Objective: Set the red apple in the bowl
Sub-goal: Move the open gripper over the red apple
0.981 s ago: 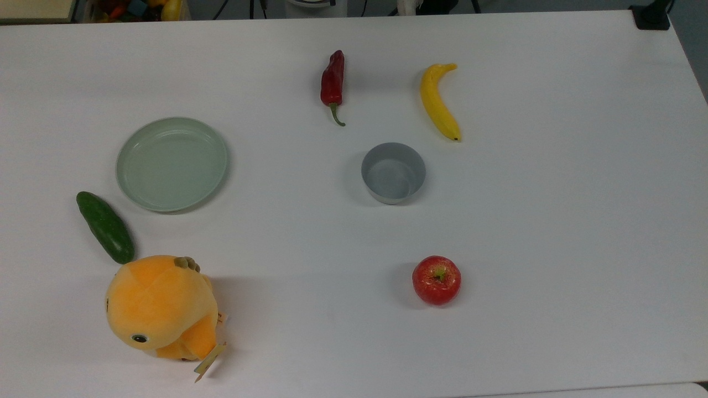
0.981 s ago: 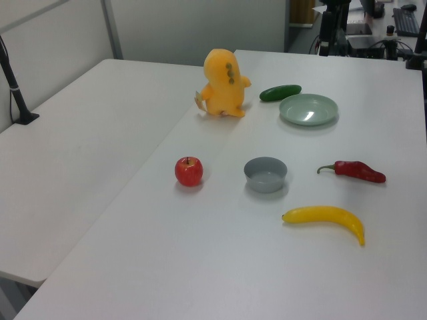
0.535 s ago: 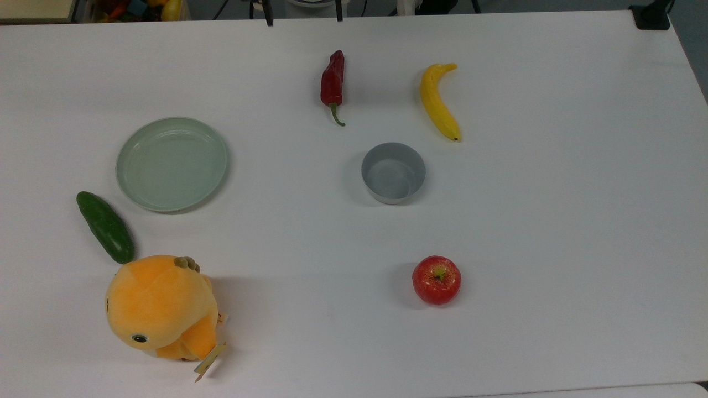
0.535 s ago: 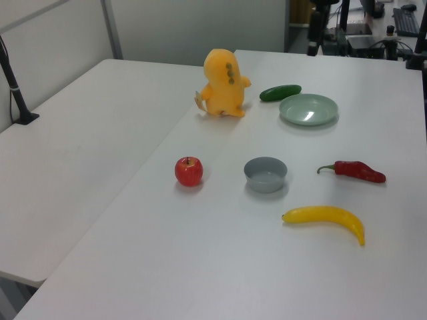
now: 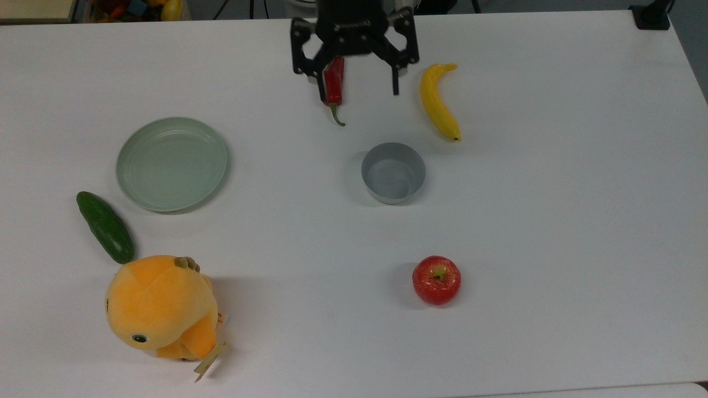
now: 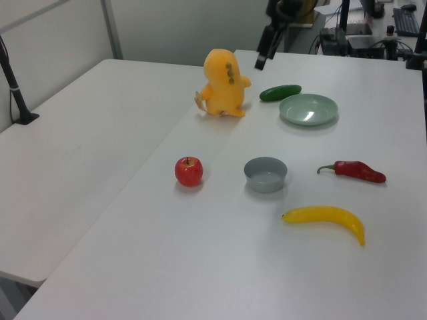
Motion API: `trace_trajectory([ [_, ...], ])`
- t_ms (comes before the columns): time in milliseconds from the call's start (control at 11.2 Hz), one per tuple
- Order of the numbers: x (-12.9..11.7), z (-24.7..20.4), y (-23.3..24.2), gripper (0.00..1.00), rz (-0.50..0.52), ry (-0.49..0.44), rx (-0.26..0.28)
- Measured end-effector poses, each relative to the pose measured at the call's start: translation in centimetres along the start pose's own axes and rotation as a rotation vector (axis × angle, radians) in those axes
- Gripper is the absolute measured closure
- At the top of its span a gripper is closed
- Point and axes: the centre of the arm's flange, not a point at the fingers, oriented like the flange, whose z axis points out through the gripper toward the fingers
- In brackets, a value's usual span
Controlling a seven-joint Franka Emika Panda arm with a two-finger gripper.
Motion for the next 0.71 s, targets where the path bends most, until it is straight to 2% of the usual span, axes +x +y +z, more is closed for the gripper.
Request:
trace_trajectory([
  [267, 1.1, 3.8, -3.1, 0.0, -0.014, 0.068, 0.028],
  [446, 1.7, 6.8, -4.9, 0.0, 0.013, 0.111, 0.048],
  [713, 3.3, 11.4, -6.8, 0.0, 0.054, 0.151, 0.032],
])
